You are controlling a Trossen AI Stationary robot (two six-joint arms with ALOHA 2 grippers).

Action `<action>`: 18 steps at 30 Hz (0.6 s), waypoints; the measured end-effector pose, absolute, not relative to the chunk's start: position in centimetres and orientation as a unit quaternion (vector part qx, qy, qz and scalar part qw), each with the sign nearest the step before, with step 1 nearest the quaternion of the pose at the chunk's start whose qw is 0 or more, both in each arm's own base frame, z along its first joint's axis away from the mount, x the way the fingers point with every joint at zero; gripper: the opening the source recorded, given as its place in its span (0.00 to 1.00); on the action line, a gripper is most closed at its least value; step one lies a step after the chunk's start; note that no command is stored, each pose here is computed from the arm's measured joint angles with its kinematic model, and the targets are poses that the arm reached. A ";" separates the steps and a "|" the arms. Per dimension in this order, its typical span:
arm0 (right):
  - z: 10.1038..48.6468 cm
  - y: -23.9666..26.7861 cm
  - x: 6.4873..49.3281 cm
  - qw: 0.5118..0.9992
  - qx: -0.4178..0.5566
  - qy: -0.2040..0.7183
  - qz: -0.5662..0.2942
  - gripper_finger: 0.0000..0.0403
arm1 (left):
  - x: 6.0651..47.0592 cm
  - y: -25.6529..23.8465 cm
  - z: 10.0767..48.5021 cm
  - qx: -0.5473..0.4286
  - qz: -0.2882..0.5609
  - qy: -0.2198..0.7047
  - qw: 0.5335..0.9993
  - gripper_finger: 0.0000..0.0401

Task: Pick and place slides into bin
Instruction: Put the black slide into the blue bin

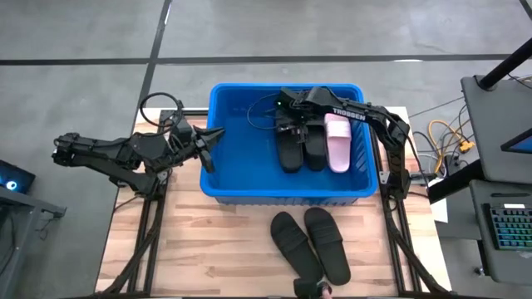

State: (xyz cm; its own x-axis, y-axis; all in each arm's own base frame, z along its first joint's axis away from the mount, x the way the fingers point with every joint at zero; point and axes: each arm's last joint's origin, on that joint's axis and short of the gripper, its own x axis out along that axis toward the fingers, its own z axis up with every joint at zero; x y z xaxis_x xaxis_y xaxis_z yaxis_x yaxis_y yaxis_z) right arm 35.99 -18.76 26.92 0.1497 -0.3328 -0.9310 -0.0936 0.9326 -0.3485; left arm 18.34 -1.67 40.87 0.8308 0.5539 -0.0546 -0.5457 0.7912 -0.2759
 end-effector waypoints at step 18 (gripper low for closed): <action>27.7 -18.2 34.9 0.719 -0.142 0.675 -0.082 0.65 | 18.3 -1.7 40.9 -0.142 0.290 -0.016 0.946 0.05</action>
State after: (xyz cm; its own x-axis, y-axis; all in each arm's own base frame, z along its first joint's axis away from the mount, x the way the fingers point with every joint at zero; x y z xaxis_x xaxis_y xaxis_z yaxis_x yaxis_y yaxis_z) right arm 34.95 -18.25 27.72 0.0754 -0.3101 -0.9477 -0.0736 0.9461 -0.3155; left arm 18.34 -1.67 40.90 0.8310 0.5539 -0.0523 -0.5448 0.7912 -0.2778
